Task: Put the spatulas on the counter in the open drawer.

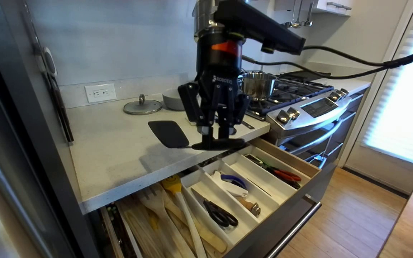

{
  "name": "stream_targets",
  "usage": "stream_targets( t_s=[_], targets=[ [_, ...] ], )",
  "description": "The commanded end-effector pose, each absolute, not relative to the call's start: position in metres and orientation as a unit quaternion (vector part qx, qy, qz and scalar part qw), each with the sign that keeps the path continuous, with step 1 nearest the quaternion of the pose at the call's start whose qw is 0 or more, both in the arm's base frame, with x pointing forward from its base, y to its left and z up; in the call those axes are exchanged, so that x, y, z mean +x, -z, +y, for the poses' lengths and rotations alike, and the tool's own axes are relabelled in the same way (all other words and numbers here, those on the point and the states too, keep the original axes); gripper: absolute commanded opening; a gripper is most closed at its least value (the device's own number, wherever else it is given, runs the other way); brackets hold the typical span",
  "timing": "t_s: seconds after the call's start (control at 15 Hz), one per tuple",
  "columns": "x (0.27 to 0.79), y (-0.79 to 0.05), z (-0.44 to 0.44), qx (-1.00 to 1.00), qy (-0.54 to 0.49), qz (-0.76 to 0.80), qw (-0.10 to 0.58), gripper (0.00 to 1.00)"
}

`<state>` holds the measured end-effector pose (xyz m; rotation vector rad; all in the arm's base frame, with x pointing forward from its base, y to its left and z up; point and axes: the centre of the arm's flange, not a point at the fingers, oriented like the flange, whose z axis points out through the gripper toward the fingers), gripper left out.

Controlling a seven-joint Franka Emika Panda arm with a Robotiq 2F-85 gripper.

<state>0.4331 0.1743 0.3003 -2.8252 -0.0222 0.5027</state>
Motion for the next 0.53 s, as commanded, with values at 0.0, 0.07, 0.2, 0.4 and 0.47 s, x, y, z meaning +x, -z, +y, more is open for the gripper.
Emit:
stream_targets(
  t_s=[0.0, 0.07, 0.2, 0.4, 0.47],
  targets=[
    [0.4, -0.298, 0.157, -0.962, -0.235, 0.008, 0.14, 0.08],
    [0.397, -0.29, 0.154, -0.957, -0.252, 0.01, 0.14, 0.08],
    [0.391, -0.276, 0.149, -0.95, -0.281, 0.016, 0.133, 0.08],
    [0.386, -0.257, 0.141, -0.942, -0.31, 0.035, 0.121, 0.08],
    [0.386, -0.249, 0.14, -0.94, -0.317, 0.037, 0.117, 0.08]
  ],
)
